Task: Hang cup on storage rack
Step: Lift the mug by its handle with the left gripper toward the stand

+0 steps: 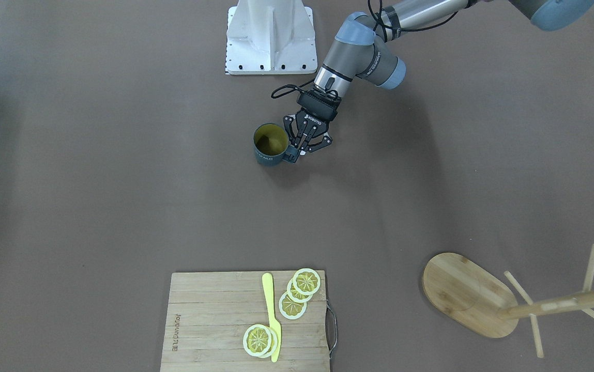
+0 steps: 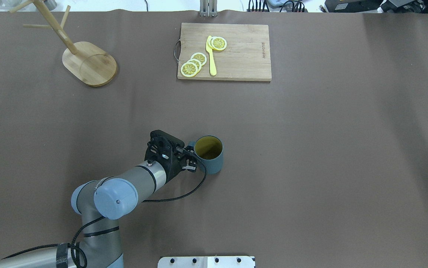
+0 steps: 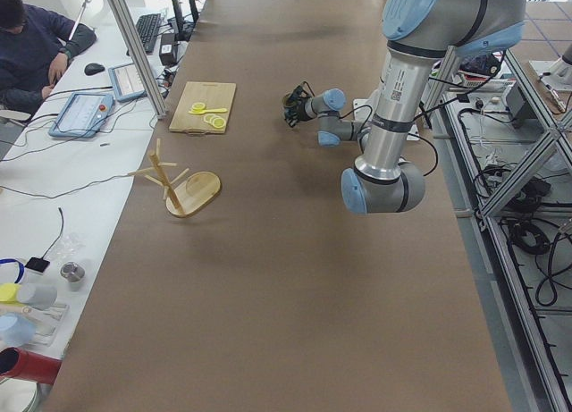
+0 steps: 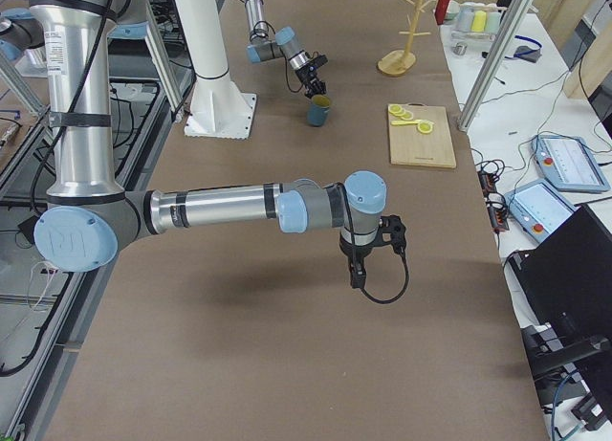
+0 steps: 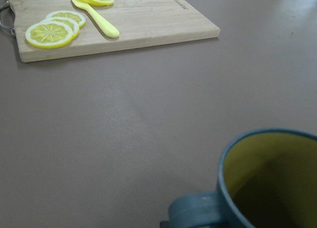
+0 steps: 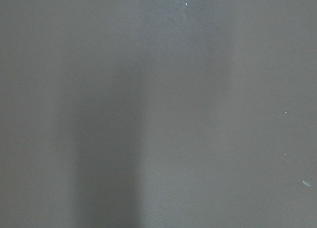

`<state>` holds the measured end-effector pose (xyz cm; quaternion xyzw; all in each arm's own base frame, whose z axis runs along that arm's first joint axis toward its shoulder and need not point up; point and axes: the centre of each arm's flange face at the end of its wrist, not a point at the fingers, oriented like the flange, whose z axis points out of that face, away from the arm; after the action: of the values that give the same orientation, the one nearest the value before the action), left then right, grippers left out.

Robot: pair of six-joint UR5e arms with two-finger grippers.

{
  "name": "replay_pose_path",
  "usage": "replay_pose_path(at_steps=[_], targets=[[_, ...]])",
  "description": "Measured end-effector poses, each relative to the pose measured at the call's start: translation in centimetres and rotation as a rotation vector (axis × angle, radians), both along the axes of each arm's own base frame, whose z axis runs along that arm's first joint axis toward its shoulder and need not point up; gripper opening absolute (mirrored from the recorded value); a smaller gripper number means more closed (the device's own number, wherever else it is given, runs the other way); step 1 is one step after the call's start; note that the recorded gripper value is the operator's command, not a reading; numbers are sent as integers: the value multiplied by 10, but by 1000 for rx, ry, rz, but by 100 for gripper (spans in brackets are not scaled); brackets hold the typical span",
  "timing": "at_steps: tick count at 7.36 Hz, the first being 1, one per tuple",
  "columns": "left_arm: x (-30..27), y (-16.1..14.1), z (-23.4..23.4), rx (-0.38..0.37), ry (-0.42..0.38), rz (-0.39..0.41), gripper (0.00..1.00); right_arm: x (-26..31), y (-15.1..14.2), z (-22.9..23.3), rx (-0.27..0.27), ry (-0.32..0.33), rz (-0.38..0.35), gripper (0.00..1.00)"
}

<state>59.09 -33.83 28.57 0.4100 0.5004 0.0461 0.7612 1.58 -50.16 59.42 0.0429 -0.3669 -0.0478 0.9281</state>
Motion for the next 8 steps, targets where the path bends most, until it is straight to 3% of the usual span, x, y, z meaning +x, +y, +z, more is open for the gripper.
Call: replay_pose_path(at_steps=[3,6,8], targets=[[-13,-8,-11,-27,108,-8,0,0,0,1,-1,1,0,100],[-43,-42,-21,-199,326,-67,0,0,4,5,-9,2,0,100],[-70,-78,-30,-358,493,-123,0,5,8,10,-21,3,9,100]])
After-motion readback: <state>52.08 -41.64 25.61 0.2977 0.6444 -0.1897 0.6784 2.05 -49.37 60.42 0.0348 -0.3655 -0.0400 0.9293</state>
